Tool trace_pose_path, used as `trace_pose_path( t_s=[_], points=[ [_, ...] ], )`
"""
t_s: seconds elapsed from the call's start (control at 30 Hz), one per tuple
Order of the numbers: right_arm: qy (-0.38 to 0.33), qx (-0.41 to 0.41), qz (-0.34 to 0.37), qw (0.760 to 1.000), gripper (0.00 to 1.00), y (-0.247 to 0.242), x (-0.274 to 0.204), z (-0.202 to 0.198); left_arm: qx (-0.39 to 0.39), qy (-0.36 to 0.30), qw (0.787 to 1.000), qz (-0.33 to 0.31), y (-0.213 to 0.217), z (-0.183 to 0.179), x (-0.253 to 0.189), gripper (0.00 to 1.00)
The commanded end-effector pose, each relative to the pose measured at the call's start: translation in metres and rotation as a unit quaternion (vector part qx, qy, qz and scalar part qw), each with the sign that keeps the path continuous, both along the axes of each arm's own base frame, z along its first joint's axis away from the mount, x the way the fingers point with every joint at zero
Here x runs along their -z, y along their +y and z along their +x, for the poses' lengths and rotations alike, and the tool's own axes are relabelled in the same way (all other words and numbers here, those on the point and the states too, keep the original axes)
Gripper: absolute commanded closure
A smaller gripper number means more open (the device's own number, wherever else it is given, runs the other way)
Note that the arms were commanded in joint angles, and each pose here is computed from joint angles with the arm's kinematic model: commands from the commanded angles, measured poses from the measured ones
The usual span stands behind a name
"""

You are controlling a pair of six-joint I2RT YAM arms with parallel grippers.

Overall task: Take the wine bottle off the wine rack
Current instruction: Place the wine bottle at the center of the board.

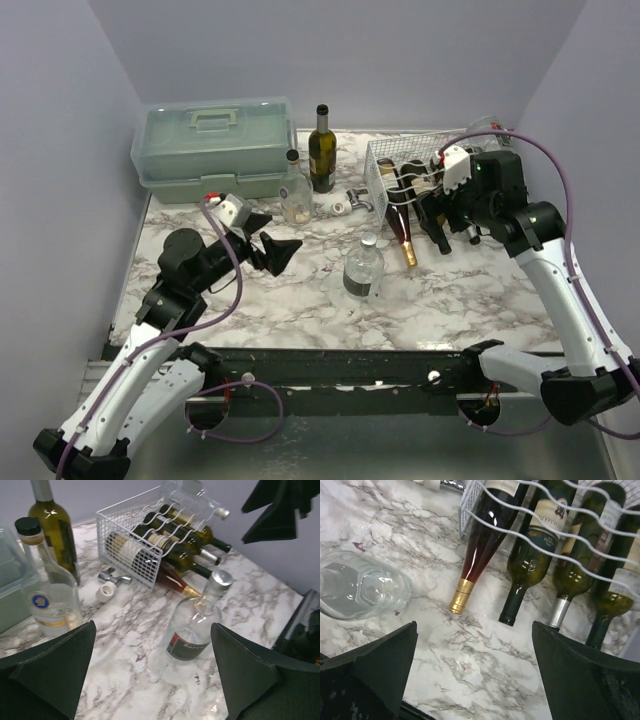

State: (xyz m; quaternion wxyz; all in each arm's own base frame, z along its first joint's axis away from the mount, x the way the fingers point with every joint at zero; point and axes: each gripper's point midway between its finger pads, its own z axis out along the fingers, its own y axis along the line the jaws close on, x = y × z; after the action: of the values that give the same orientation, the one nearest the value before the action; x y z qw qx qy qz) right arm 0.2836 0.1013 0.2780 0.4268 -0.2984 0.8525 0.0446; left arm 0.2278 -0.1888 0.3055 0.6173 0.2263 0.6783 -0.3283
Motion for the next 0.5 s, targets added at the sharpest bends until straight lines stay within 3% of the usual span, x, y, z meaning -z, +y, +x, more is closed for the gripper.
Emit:
trace_pose_path(
  t_s=[0.0, 0.27, 0.47],
  points=[
    [-0.006, -0.010, 0.114, 0.993, 0.01, 0.011, -0.004, 0.008, 0.054, 0.087, 0.992, -0.080, -0.014, -0.032, 0.004, 0.01],
    [0.033, -0.012, 0.261, 0.965, 0.00, 0.037, 0.026, -0.002, 0.060, 0.156, 0.976, -0.139, -0.019, -0.046, 0.008, 0.01],
    [0.043, -0.009, 0.280, 0.959, 0.01, 0.030, 0.034, 0.002, 0.039, 0.144, 0.986, -0.080, -0.035, -0.049, 0.018, 0.01]
  ],
)
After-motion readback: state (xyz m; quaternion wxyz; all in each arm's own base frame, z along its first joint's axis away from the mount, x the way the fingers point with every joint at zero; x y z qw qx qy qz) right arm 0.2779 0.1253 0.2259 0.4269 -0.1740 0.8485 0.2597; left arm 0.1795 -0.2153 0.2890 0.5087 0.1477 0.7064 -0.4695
